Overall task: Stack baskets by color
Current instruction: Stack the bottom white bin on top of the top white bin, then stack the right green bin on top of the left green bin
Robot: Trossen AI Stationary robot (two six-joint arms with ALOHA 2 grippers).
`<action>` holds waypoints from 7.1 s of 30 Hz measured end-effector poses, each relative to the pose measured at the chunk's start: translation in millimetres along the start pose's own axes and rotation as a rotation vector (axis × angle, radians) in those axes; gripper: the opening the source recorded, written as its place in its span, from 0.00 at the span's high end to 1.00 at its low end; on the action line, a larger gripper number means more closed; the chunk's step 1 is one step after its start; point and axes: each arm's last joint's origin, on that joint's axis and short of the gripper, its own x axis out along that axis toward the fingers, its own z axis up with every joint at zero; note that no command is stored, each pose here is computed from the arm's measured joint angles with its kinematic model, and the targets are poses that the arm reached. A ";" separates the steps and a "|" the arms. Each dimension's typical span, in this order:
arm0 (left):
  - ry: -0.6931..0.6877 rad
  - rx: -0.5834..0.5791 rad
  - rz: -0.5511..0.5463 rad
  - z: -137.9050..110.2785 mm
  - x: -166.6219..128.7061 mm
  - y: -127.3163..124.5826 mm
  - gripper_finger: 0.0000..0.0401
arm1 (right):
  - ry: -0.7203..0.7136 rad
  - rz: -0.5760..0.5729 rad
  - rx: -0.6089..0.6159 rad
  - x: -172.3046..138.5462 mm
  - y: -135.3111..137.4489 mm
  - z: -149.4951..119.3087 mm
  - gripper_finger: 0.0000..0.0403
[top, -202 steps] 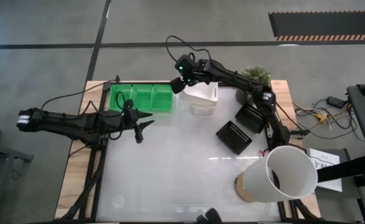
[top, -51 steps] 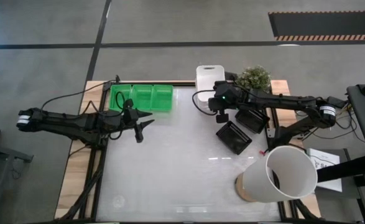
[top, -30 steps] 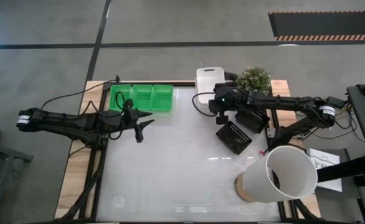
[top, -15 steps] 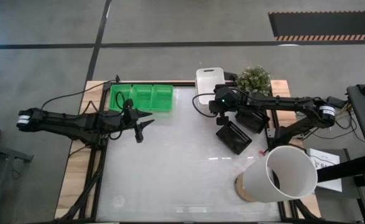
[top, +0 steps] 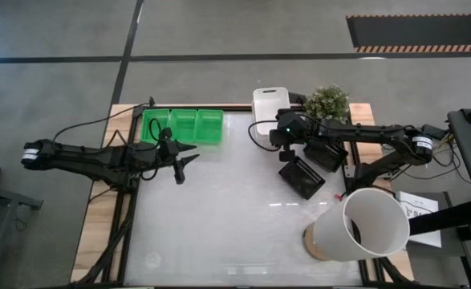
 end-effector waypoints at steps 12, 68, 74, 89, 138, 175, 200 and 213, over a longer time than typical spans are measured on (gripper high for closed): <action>0.000 0.000 0.000 0.0 0.0 0.0 0.70 | 0.009 -0.018 0.045 -0.1 -0.5 -0.1 0.81; 0.457 0.000 0.035 1.9 103.6 -8.8 0.70 | -0.604 0.197 -0.025 -4.1 92.5 22.9 0.96; 0.538 0.036 0.012 -10.2 114.5 -12.4 0.70 | -0.785 0.185 -0.049 -0.4 107.1 6.2 0.96; 0.577 0.000 0.042 -18.4 117.0 -13.0 0.70 | -0.956 0.060 0.011 -29.3 114.1 -56.1 0.96; 0.676 0.534 0.066 -24.8 120.9 25.1 0.41 | -1.090 -0.056 -0.017 -65.5 101.3 -66.9 0.96; 0.640 0.484 -0.068 -65.0 178.6 62.8 0.98 | -0.981 0.053 0.033 -65.2 98.7 -60.1 0.96; 0.709 0.459 0.068 -18.6 69.2 87.6 1.00 | -0.975 0.025 0.040 -65.9 97.2 -59.3 0.96; 0.758 0.391 -0.014 -40.0 83.1 107.9 1.00 | -0.977 0.017 0.028 -66.1 97.0 -59.2 0.96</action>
